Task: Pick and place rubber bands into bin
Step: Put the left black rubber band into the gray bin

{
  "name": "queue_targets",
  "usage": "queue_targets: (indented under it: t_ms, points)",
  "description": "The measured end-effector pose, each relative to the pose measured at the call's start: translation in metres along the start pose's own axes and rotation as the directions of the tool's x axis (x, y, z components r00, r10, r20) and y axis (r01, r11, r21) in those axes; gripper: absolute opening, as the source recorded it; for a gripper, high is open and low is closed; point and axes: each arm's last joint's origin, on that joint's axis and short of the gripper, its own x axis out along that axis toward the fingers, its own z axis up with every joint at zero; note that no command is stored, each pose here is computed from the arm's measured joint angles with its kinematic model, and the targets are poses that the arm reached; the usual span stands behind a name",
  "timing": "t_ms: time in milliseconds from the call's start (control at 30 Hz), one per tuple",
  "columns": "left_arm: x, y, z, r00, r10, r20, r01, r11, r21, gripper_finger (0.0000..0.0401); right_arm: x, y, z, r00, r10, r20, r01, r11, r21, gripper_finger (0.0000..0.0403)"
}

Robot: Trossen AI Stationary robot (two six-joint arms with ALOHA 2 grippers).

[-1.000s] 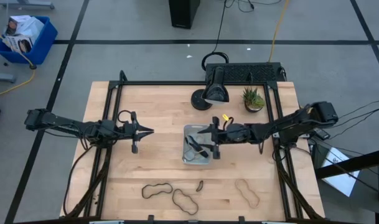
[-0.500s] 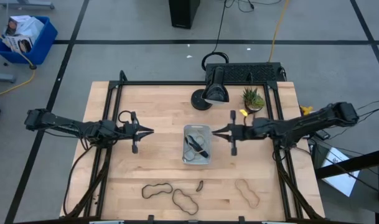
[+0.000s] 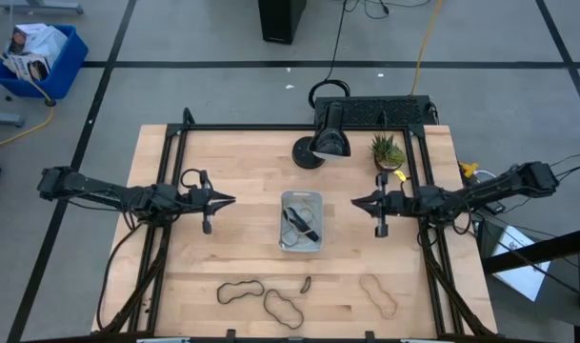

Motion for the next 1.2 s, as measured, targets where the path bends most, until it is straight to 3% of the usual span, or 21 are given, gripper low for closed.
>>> queue_targets:
  t_ms: [233,667,833,967,1100,1200]
  points:
    - [0.000,0.000,0.000,1.000,0.000,0.000,0.000,1.000,-0.002,0.0037,-0.011,-0.005,0.005,0.994,-0.070,0.081,0.071,0.997,-0.007,0.0000]
    - [0.000,0.000,-0.003,1.000,-0.002,-0.028,0.002,1.000,0.005,0.0037,-0.022,-0.006,0.009,0.996,-0.023,0.092,0.025,0.999,-0.025,0.0000]
    - [0.000,-0.001,-0.005,0.999,-0.005,-0.049,-0.001,0.994,-0.113,0.0037,-0.022,-0.003,0.007,0.994,0.072,0.083,-0.069,0.997,-0.030,0.0000]
    - [0.000,-0.001,-0.010,0.995,-0.012,-0.097,-0.006,0.984,-0.180,0.0037,-0.021,-0.003,0.006,0.995,0.076,0.067,-0.074,0.996,-0.041,0.0000]
    - [0.002,-0.004,-0.009,0.996,-0.008,-0.087,-0.019,0.949,-0.315,0.0037,-0.021,-0.003,0.004,0.996,0.078,0.044,-0.075,0.995,-0.068,0.0000]
    - [0.007,-0.014,-0.009,0.995,-0.063,-0.079,0.028,0.922,-0.386,0.0033,-0.021,-0.002,0.002,0.996,0.080,0.026,-0.077,0.994,-0.079,0.0000]
